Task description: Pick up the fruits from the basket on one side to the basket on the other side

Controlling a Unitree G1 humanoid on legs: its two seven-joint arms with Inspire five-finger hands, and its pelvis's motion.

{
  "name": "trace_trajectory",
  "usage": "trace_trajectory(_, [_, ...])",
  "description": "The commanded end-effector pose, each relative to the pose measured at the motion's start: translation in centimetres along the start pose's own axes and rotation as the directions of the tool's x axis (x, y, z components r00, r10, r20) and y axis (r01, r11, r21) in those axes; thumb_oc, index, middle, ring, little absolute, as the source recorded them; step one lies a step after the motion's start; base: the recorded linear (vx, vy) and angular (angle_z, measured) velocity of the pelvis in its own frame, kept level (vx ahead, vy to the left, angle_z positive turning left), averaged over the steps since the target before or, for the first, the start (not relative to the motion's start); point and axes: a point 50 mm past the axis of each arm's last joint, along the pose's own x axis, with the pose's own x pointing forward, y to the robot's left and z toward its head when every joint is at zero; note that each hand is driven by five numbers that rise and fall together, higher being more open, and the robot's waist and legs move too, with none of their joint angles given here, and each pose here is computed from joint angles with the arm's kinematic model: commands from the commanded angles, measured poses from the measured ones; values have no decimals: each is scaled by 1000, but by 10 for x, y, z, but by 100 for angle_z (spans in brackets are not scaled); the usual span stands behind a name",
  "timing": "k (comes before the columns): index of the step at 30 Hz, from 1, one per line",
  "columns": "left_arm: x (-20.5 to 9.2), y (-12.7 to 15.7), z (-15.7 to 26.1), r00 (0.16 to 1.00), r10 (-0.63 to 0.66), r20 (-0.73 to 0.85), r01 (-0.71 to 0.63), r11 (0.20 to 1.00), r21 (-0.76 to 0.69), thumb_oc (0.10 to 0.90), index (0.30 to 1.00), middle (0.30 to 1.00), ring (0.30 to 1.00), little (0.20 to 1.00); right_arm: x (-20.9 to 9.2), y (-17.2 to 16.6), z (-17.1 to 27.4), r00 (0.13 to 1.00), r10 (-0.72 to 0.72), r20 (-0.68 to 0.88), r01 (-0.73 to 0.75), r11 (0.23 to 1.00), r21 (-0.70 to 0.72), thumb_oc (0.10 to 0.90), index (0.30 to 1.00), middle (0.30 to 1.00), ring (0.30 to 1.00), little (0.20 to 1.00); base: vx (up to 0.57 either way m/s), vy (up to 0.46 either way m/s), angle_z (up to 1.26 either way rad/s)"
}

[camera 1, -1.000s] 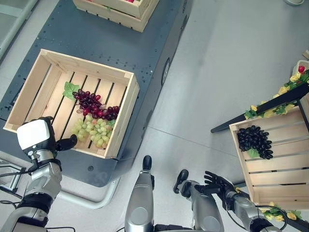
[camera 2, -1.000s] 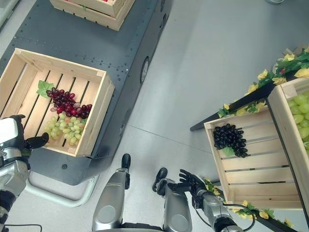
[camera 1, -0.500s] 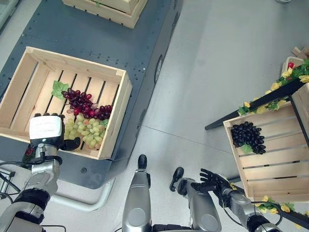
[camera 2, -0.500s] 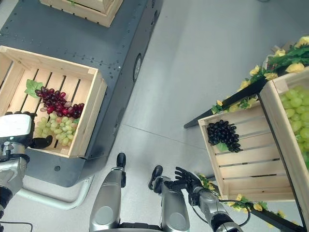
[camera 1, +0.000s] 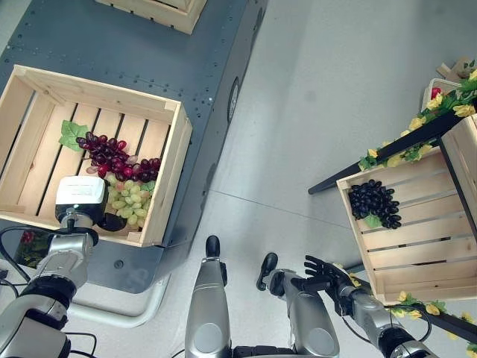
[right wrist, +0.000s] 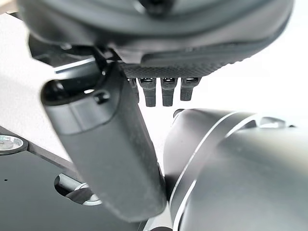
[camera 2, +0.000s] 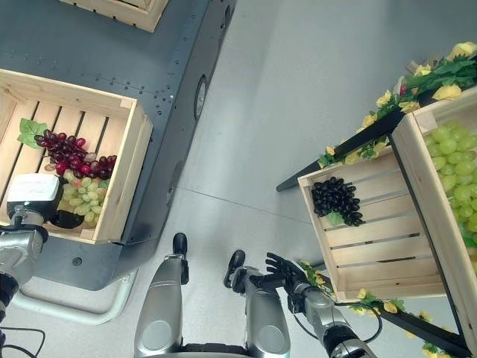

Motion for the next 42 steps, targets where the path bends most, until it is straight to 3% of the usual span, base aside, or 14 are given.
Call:
trace_trajectory(1, [7, 30, -42, 983, 83, -163, -82, 997, 15, 800, 900, 900, 900, 900, -12, -12, -19, 998, 2, -56, -3, 1000, -16, 800, 900, 900, 900, 900, 0, 0, 0])
trace_trajectory(12, [14, 26, -43, 964, 31, -266, -44, 998, -43, 800, 900, 900, 900, 900, -4, 5, -2, 999, 33, 0, -33, 999, -1, 800, 900, 900, 900, 900, 0, 0, 0])
trace_trajectory(13, [15, 27, -43, 964, 32, -265, -45, 998, -42, 748, 822, 822, 822, 822, -4, 5, -1, 999, 33, 3, -33, 999, -1, 800, 900, 900, 900, 900, -32, 3, 2])
trace_trajectory(14, [15, 27, -42, 963, 35, -268, -49, 998, -47, 598, 596, 596, 596, 596, -3, 5, 0, 999, 31, 7, -31, 1000, 0, 800, 900, 900, 900, 900, -32, 7, 0])
trace_trajectory(16, [17, 29, -41, 963, 36, -268, -52, 997, -55, 400, 300, 300, 300, 300, -2, 6, 2, 999, 30, 13, -30, 1000, -3, 800, 900, 900, 900, 900, -15, 3, 0])
trace_trajectory(35, [22, 53, -33, 947, 258, -189, -283, 951, -121, 400, 300, 300, 300, 300, -3, -2, 8, 999, -7, 46, 5, 1000, 24, 800, 900, 900, 900, 900, -7, 0, 0])
trace_trajectory(42, [9, 71, -39, 828, 536, -166, -558, 817, -145, 400, 300, 300, 300, 300, -9, -6, 1, 997, -28, 72, 23, 997, 68, 800, 900, 900, 900, 900, -1, -14, 2])
